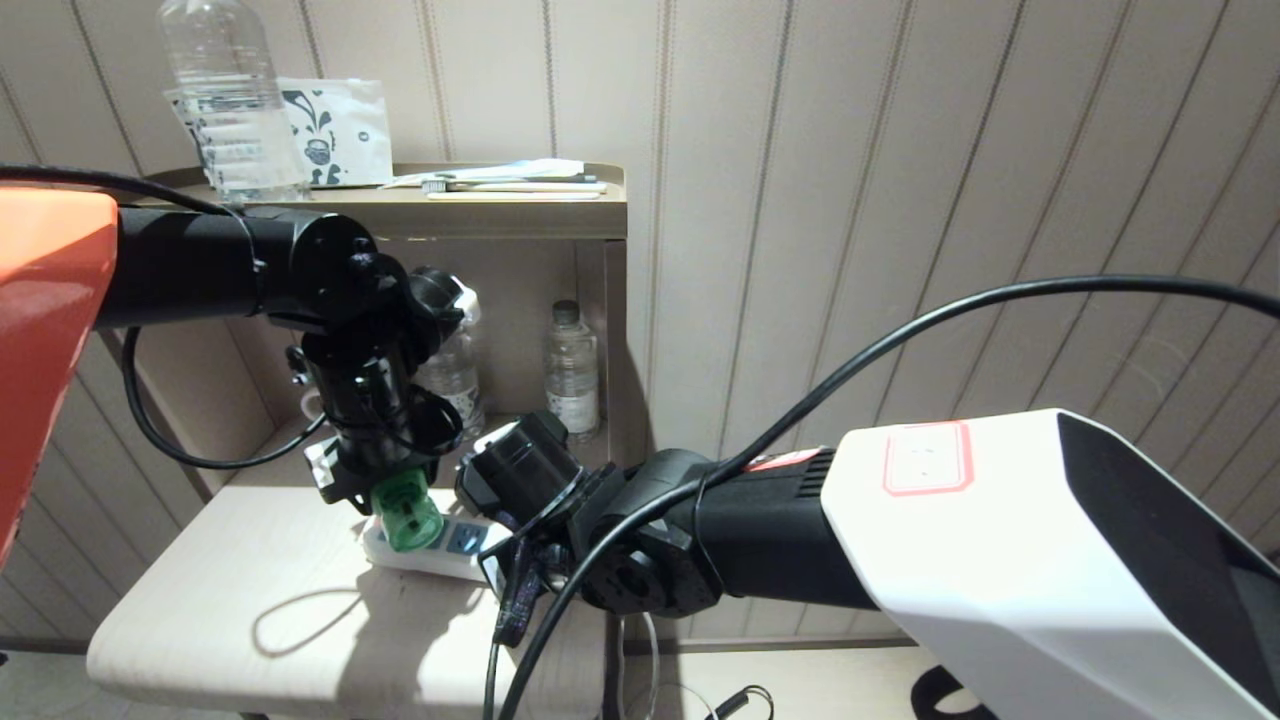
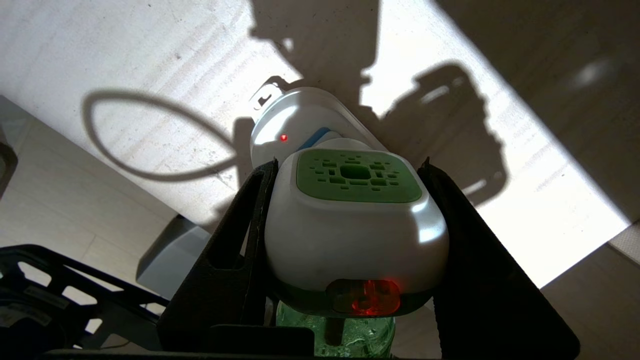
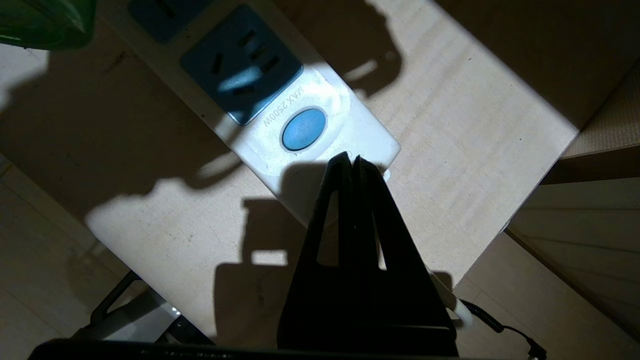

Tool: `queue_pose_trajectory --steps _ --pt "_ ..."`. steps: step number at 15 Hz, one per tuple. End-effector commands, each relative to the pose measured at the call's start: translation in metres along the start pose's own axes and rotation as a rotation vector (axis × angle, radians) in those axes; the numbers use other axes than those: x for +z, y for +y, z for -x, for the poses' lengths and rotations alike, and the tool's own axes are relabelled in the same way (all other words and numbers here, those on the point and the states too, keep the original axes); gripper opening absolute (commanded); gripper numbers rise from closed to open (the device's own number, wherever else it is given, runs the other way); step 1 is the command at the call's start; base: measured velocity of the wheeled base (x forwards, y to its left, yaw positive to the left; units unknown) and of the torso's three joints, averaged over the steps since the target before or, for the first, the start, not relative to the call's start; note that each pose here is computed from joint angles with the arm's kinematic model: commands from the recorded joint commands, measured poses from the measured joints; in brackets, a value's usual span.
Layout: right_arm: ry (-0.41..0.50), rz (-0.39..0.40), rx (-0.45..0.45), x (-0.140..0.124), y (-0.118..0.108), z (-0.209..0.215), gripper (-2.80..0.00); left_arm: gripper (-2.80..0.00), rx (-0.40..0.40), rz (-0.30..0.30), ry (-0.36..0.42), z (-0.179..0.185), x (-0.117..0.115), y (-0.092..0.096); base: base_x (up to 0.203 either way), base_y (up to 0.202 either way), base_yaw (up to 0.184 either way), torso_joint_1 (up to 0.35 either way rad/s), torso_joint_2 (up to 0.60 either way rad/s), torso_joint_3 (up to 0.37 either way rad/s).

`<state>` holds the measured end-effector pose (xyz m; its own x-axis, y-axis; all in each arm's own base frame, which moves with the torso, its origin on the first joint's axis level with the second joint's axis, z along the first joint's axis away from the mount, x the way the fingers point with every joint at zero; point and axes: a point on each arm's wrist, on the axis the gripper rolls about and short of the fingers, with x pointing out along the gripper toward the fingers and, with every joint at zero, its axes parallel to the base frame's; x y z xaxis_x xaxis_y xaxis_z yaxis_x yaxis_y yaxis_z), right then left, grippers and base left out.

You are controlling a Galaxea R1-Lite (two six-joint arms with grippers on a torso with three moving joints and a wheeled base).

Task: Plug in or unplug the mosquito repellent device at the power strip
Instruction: Hold the socket with your right hand and unplug it with your left hand

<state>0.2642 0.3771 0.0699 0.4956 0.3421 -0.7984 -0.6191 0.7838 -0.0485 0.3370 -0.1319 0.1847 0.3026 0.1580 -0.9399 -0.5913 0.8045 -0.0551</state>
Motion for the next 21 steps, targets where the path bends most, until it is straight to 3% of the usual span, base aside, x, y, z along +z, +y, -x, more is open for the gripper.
queue_pose_trajectory --steps 1,10,21 --pt "0.018 0.003 -0.003 -0.004 0.001 -0.004 -2.80 -2.80 0.005 0.006 0.000 0.001 0.000 0.001 0.000 0.000 0.000 0.000 0.00 0.000" --pt "-0.047 -0.004 0.009 0.012 -0.001 0.016 -2.80 -2.80 0.050 -0.003 0.034 -0.019 -0.005 -0.004 0.000 0.000 0.000 0.000 0.00 0.000" --pt "-0.141 -0.010 0.031 0.035 0.005 0.031 -2.80 -2.80 0.039 -0.002 0.030 -0.018 -0.005 -0.005 0.000 0.000 0.000 0.000 0.00 0.000"
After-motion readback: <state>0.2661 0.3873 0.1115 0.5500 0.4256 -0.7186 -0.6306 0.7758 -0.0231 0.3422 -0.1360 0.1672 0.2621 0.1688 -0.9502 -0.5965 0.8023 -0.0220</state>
